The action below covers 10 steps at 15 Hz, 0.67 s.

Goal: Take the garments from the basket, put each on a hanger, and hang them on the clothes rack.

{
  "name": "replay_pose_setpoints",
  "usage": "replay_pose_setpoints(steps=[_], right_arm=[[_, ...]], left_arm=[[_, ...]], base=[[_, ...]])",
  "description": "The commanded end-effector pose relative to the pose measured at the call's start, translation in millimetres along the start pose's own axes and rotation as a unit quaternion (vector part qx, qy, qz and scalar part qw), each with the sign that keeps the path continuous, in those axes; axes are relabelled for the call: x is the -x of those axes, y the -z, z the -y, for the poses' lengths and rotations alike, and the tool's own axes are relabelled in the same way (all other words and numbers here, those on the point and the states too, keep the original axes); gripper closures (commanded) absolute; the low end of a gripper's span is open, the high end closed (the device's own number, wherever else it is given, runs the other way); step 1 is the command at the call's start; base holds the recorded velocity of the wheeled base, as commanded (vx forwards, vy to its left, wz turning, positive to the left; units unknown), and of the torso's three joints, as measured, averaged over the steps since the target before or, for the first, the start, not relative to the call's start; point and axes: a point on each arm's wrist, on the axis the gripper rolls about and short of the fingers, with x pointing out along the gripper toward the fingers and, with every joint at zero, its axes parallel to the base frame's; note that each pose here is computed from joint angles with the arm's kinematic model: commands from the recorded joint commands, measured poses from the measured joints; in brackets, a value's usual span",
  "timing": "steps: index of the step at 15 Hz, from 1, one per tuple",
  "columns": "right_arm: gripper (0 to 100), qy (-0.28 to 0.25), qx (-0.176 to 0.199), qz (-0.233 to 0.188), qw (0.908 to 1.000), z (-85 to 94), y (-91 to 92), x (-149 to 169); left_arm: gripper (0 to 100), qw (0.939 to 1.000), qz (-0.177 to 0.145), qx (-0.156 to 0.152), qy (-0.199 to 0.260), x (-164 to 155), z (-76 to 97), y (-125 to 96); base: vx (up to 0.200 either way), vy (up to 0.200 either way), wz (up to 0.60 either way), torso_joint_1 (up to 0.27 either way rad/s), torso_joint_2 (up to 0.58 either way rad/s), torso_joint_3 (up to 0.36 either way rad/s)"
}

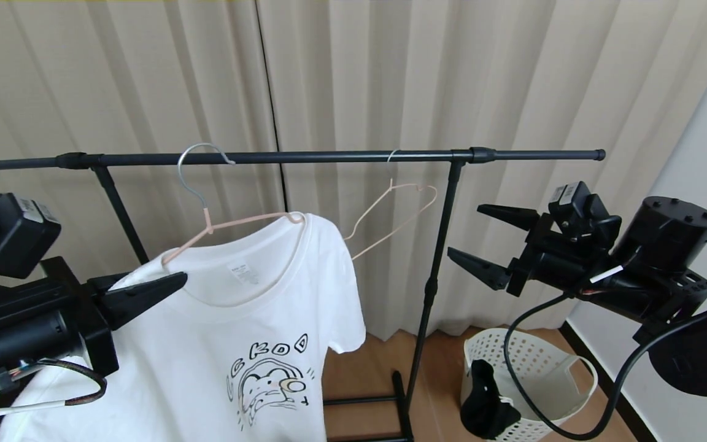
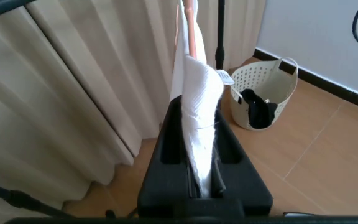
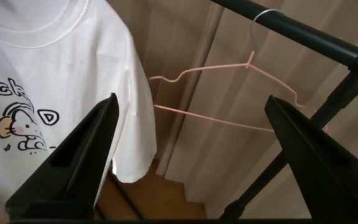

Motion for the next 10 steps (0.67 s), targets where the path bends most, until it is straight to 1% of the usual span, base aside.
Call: replay_pose_setpoints(steps=[1, 2, 3, 5, 8, 10], right_arm=[[0, 0.000, 0.000, 0.000, 1.0000, -0.1, 0.4, -1], [0, -0.001, -0.002, -0.002, 1.0000, 0.0, 2.4, -1], [0, 0.000, -0.002, -0.003, 1.0000, 0.1, 2.4, -1], [0, 0.000, -0.002, -0.003, 1.0000, 0.1, 2.9, -2], [0, 0.000, -0.002, -0.003, 1.0000, 0.1, 2.9, -2], [0, 0.000, -0.002, -0.003, 1.0000, 0.1, 2.9, -2]], left_arm=[[100, 0.9985, -0.051, 0.020, -0.007, -18, -5.0, 19], [100, 0.9976, -0.064, 0.026, -0.006, -23, -6.7, 23], [100, 0.9971, -0.070, 0.028, -0.006, -25, -7.1, 26], [100, 0.9944, -0.097, 0.036, -0.021, -34, -10.3, 35], [100, 0.9913, -0.120, 0.044, -0.030, -44, -14.5, 42], [100, 0.9880, -0.141, 0.049, -0.038, -51, -16.2, 50]], base=[[0.000, 0.000, 0.00, 0.000, 0.00, 0.000], [0.000, 0.000, 0.00, 0.000, 0.00, 0.000], [0.000, 0.000, 0.00, 0.000, 0.00, 0.000], [0.000, 0.000, 0.00, 0.000, 0.00, 0.000], [0.000, 0.000, 0.00, 0.000, 0.00, 0.000], [0.000, 0.000, 0.00, 0.000, 0.00, 0.000]])
